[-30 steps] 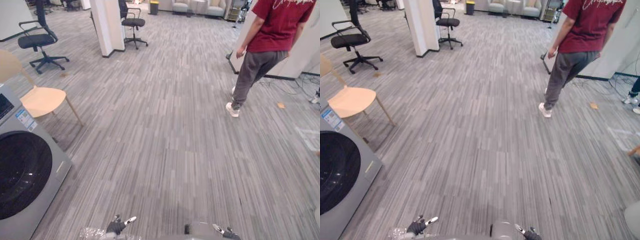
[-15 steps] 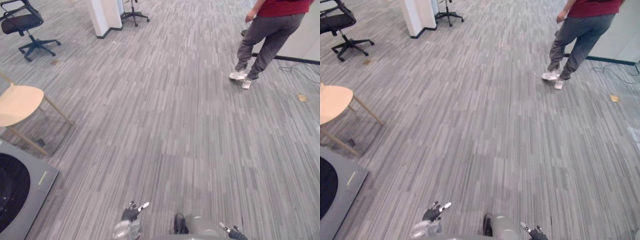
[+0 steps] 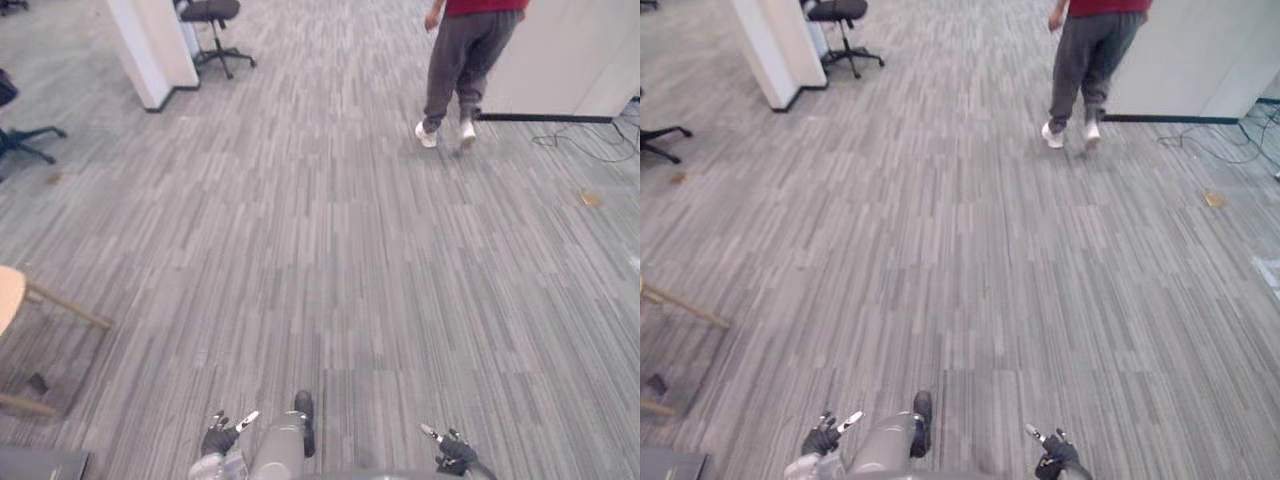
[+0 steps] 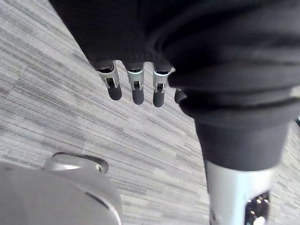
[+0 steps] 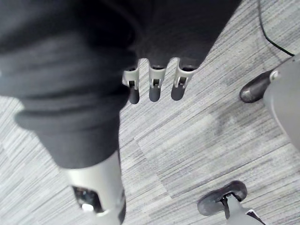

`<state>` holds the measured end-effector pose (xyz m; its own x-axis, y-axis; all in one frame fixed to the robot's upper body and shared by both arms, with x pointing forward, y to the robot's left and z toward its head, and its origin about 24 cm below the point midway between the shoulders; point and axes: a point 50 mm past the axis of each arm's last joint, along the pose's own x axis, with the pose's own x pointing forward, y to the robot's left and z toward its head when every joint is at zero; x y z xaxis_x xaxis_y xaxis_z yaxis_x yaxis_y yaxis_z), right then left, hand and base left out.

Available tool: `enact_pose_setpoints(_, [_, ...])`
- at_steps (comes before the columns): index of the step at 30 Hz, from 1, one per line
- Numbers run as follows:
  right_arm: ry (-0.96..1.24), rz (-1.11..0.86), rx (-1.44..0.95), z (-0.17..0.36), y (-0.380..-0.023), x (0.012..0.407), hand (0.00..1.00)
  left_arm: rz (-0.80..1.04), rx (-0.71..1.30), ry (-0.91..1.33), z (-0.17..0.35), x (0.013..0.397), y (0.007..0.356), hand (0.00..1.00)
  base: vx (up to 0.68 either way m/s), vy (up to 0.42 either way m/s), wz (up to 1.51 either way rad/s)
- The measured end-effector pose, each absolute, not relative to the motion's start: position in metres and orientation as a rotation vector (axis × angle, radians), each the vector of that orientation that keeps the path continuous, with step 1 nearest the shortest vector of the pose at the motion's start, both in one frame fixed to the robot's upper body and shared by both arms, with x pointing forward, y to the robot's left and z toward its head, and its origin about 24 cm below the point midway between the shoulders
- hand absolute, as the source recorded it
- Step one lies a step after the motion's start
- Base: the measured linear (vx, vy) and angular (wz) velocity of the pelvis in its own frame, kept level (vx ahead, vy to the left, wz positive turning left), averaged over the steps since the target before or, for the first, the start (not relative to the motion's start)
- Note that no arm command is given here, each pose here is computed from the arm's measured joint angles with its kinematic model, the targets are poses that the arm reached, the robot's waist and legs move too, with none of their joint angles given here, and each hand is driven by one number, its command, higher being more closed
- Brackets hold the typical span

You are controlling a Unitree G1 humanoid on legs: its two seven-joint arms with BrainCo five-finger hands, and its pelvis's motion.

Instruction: Organize washtable

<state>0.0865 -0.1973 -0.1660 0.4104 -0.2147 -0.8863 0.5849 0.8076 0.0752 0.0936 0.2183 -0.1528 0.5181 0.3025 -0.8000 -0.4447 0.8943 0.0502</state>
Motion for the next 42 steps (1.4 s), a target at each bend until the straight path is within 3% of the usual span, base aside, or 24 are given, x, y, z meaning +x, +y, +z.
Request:
enact_pose_setpoints(4, [1.091,-0.551,0.421,-0.171,-0.195,0.063,0.0,0.372,-0.093,0.958,-0.153,0.101,0.219,0.0,0.65,0.257,0.36])
enact_pose_setpoints(8, [1.067,-0.539,0.391,-0.169,-0.203,0.059,0.0,0.254,-0.089,0.939,-0.153,0.119,0.191,0.0,0.55,0.142,0.11])
enact_pose_setpoints(16, [1.144,-0.536,0.351,-0.171,-0.205,0.029,0.0,0.22,-0.166,0.937,-0.155,0.118,0.163,0.0,0.64,-0.118,0.42])
enact_pose_setpoints(22, [1.049,-0.496,0.253,-0.161,-0.23,0.06,0.0,0.362,-0.261,0.933,-0.156,0.107,0.175,0.0,0.78,-0.174,-0.2])
enact_pose_setpoints(28, [0.977,-0.435,0.336,-0.159,-0.2,0.099,0.0,0.387,-0.217,0.917,-0.154,0.098,0.199,0.0,0.67,0.019,-0.61])
enact_pose_setpoints(37, [1.13,-0.556,0.414,-0.173,-0.197,0.048,0.0,0.314,-0.1,0.978,-0.156,0.099,0.208,0.0,0.69,0.231,-0.09])
enact_pose_setpoints(42, [1.099,-0.546,0.388,-0.17,-0.203,0.052,0.0,0.248,-0.079,1.01,-0.159,0.099,0.197,0.0,0.53,0.122,0.04])
